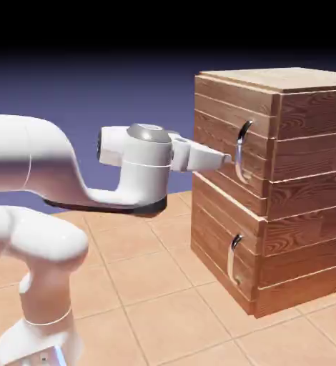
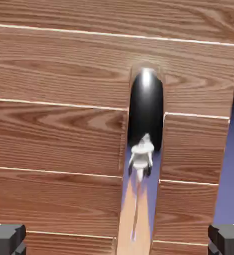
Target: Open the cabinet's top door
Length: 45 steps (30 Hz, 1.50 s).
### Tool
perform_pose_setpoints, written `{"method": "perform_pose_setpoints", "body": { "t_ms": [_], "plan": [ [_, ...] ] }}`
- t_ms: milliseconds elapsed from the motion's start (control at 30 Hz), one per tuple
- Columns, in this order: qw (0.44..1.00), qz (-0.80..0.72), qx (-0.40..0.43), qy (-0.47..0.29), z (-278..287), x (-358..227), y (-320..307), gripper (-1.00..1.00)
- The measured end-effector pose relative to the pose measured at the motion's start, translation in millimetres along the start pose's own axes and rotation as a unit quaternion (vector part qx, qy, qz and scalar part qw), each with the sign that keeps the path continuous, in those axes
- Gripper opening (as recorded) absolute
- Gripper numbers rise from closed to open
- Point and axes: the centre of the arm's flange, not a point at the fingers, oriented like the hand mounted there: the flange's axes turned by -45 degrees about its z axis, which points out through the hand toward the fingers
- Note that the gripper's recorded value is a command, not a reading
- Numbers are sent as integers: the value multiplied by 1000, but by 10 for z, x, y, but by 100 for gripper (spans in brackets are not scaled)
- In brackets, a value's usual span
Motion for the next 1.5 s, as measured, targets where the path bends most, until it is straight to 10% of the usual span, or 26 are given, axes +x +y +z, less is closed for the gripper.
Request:
{"method": "perform_pose_setpoints", "body": {
  "t_ms": [467,500,1500],
  "plan": [
    [997,30,22,70,515,-109,147,0],
    [997,29,22,71,607,-97,138,-100],
    [959,49,-273,59,-955,-237,-1171,-100]
  ]
}}
